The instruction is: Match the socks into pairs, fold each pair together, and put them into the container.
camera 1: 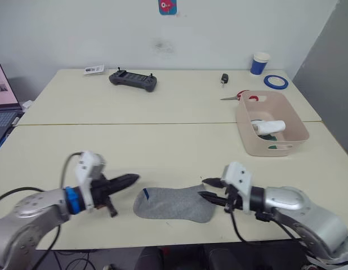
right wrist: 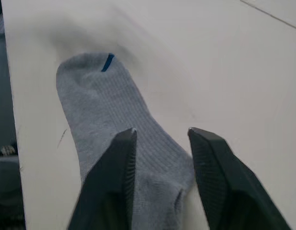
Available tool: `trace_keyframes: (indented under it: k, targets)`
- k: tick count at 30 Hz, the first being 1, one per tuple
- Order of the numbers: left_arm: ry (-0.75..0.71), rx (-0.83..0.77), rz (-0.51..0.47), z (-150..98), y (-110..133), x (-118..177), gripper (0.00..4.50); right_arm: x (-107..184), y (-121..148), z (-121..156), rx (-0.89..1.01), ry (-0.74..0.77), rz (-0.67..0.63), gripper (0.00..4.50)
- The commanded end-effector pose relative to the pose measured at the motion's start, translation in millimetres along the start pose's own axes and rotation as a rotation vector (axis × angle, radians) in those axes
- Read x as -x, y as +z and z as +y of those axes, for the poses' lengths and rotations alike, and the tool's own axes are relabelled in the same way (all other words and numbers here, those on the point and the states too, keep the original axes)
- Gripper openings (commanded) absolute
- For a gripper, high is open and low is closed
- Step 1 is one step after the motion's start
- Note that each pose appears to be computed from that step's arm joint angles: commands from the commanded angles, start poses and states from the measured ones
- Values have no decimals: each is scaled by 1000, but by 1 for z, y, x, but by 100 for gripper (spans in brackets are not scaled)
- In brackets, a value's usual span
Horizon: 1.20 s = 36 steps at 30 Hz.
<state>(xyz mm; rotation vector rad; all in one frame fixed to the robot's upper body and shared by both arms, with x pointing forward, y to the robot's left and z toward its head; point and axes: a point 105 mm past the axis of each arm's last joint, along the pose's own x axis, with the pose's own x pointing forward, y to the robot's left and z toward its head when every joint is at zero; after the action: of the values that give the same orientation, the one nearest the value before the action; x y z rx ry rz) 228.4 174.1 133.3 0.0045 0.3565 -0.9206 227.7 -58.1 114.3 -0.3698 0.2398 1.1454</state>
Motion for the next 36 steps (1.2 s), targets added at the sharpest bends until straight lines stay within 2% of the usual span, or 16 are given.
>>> trace_keyframes:
  k: [1, 2, 4, 8, 12, 16, 18, 21, 26, 28, 36]
  targets:
    - [-66, -48, 70, -9, -10, -6, 0, -13, 0, 5, 80, 28, -8, 43]
    - [-73, -46, 89, -8, -14, -7, 0, -17, -2, 6, 91, 37, -7, 8]
    - [-95, -51, 150, -6, -28, -12, 0, -24, -7, 8, 95, 61, 10, 3]
    - [-27, -14, 245, 13, -55, -26, 0, -32, -23, 8, 74, 69, 65, 3]
    - [5, 11, 307, 23, -69, -31, 0, -20, -46, -2, 62, 40, 161, 3]
    - [2, 8, 348, 20, -82, -26, 0, -1, -62, -11, 98, 10, 230, 3]
    - [-21, -13, 329, 15, -78, -22, 0, 6, -56, -13, 124, 8, 199, 3]
    - [-31, -93, 313, 16, -71, -16, 0, 11, -29, -13, 148, 28, 89, 3]
    - [-102, -167, 159, 12, -20, -18, 0, 9, 6, -18, 164, 46, -17, 3]
    - [-130, -195, 143, 10, -10, -22, 0, -3, 11, -18, 179, 58, -26, 3]
    - [-150, -223, 249, 17, -40, -40, 0, -51, -13, -15, 222, 89, 69, 3]
